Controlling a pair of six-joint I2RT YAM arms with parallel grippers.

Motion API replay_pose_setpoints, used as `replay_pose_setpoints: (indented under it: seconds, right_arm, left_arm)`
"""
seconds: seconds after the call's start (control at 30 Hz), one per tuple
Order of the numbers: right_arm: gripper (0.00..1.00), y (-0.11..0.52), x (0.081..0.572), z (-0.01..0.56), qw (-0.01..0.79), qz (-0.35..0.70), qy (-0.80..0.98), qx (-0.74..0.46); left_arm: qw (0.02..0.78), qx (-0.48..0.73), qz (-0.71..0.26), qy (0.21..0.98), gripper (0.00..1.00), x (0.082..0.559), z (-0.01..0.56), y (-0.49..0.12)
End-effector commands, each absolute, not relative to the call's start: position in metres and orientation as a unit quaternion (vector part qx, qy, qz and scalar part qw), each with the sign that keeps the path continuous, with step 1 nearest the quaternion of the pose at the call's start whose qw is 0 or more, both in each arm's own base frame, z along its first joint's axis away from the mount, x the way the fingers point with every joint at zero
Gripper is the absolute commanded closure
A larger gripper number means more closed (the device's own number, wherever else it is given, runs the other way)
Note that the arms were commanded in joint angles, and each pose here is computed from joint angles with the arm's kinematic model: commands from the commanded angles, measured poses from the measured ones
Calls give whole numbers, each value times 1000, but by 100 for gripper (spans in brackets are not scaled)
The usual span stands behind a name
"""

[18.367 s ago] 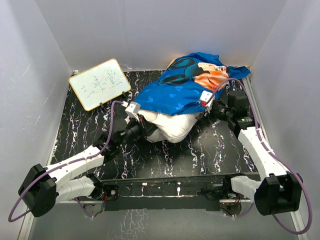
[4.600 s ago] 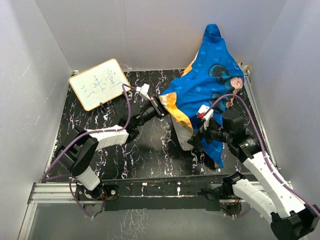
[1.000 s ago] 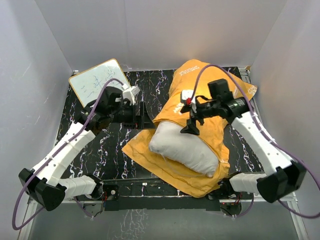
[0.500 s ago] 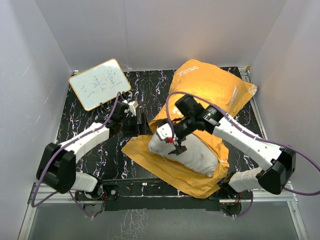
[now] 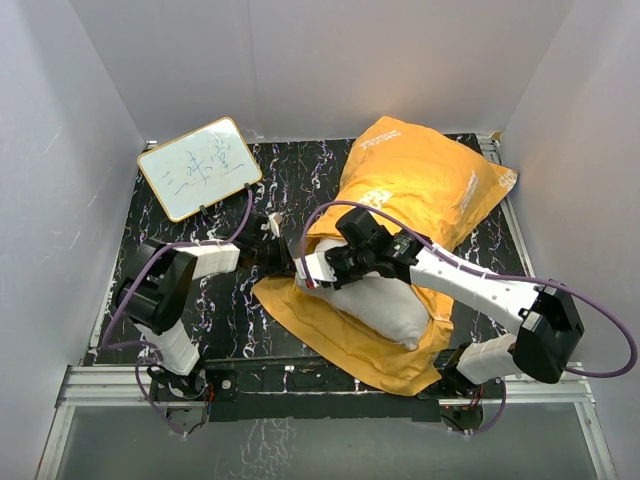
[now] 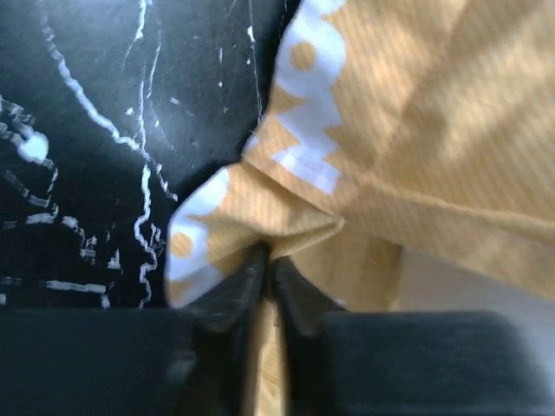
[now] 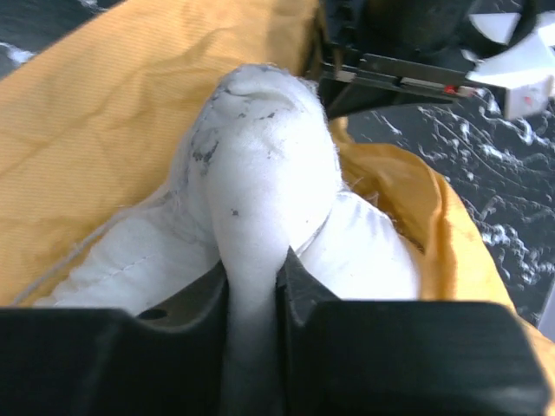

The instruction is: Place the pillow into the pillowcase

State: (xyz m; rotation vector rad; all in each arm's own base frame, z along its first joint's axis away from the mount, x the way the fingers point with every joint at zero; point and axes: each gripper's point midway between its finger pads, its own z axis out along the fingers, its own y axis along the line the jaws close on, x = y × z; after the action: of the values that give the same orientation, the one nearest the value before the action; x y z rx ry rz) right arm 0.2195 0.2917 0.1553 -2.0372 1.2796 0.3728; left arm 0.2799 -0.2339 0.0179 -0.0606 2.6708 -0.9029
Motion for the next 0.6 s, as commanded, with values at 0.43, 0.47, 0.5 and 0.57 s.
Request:
replay_pose_setpoints:
  seconds: [0.43, 0.47, 0.5, 0.57]
  right_arm:
    - [92, 153, 436, 229, 475, -174, 634, -585]
    - [92, 157, 428, 218, 465, -160, 638, -593]
    - [92, 162, 418, 204, 451, -141, 643, -603]
    - [92, 175, 394, 177, 424, -74, 654, -623]
  left_arm:
    - [227, 46, -248, 941, 100, 266, 158, -195]
    - [226, 44, -247, 941, 100, 263, 154, -193]
    - [230, 41, -250, 940, 100, 264, 150, -194]
    - [228, 32, -254, 939, 100, 268, 141, -196]
